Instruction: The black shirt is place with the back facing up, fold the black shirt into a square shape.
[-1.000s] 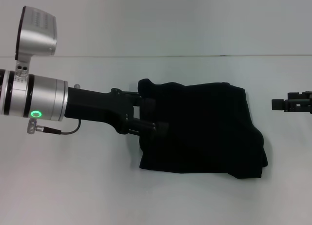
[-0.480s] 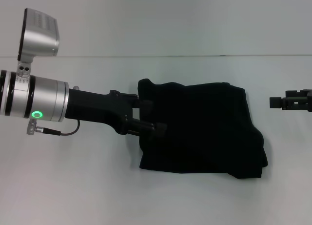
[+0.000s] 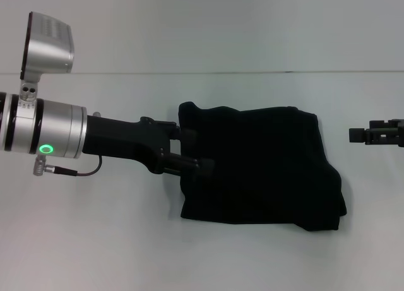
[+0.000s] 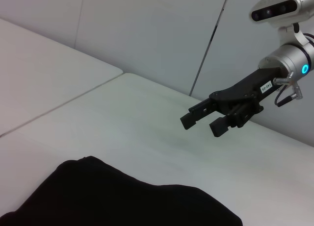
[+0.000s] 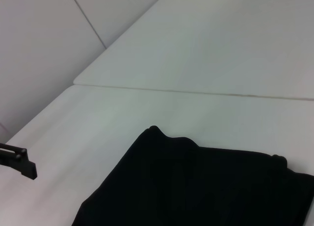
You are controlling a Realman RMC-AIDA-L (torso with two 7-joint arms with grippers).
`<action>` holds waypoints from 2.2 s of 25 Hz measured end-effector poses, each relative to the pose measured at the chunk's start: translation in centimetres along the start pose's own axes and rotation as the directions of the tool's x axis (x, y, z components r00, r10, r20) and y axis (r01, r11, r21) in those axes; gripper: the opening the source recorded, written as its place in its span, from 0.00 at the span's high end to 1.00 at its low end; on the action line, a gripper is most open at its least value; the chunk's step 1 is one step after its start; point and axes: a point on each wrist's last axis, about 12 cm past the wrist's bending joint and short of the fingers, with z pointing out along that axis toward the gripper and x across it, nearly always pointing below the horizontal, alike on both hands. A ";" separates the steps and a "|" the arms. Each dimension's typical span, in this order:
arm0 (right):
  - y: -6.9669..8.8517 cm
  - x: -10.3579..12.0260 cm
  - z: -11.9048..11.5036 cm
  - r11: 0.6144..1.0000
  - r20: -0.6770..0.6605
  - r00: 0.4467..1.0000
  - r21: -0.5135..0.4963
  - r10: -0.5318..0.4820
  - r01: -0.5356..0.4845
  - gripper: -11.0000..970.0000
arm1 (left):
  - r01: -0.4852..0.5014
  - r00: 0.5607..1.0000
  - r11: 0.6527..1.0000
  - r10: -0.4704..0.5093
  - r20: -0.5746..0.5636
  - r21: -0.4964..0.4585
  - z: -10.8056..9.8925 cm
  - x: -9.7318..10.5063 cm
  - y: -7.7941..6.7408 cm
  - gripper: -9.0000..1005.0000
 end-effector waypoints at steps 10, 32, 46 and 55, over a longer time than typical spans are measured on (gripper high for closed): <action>-0.2 0.0 -0.1 1.000 0.007 1.000 0.011 0.003 -0.003 0.05 | 0.006 1.000 1.000 -0.006 0.007 0.000 -0.1 -0.1 0.0 0.13; 1.8 -2.3 3.9 0.991 -0.063 0.991 -0.074 -0.114 0.109 0.06 | 0.055 0.998 0.997 -0.053 0.036 -0.062 -1.8 1.1 0.6 0.13; 3.2 -4.1 6.3 0.981 -0.094 0.980 -0.102 -0.173 0.164 0.06 | 0.122 0.989 0.987 -0.112 0.096 -0.105 -3.6 2.1 0.9 0.13; 3.1 -3.9 6.2 0.983 -0.095 0.982 -0.098 -0.165 0.156 0.06 | 0.119 0.991 0.987 -0.112 0.073 -0.104 -3.4 2.1 0.9 0.13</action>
